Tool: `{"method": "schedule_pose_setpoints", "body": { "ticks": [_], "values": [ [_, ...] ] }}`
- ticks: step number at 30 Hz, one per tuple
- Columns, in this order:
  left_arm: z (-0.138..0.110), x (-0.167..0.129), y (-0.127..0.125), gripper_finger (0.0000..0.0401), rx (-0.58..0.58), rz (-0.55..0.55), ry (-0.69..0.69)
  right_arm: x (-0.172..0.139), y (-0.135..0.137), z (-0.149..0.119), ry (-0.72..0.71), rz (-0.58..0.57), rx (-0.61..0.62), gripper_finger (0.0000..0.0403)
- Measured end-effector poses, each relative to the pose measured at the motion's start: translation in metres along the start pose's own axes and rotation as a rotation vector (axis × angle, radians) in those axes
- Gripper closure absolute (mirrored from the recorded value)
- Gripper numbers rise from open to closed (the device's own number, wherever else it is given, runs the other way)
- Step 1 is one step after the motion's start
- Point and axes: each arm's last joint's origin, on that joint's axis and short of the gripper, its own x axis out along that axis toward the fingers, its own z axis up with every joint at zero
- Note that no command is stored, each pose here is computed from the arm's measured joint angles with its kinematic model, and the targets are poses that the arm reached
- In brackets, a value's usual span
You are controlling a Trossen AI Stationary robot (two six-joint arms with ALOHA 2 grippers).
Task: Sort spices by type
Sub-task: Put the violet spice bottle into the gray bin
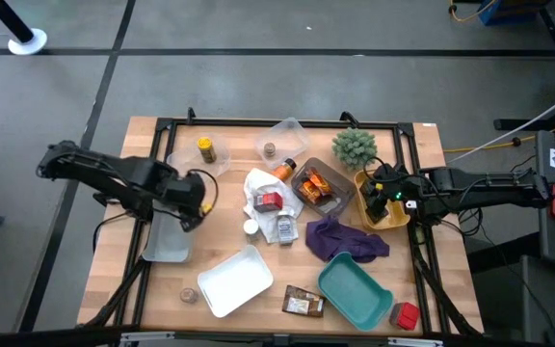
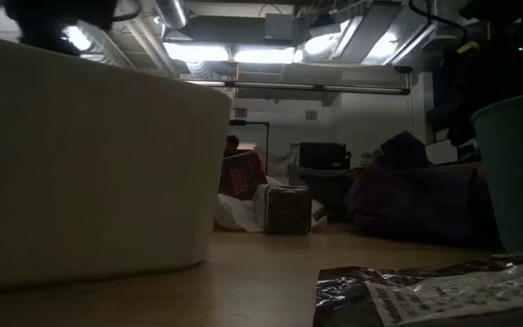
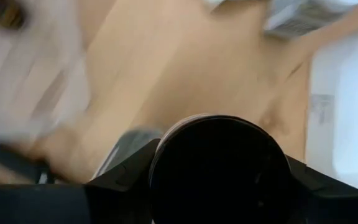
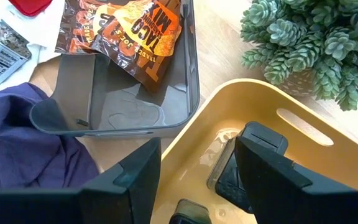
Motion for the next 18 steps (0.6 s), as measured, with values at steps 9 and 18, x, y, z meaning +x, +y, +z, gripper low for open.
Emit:
{"method": "schedule_pose_setpoints", "body": {
  "ticks": [9, 18],
  "values": [
    [-0.021, -0.008, 0.010, 0.0197, -0.135, 0.079, 0.034, 0.000, 0.000, 0.000, 0.000, 0.000, 0.000, 0.0198],
    [-0.040, 0.029, 0.005, 0.0196, -0.238, 0.133, 0.037, 0.000, 0.000, 0.000, 0.000, 0.000, 0.000, 0.0198]
  ]
}}
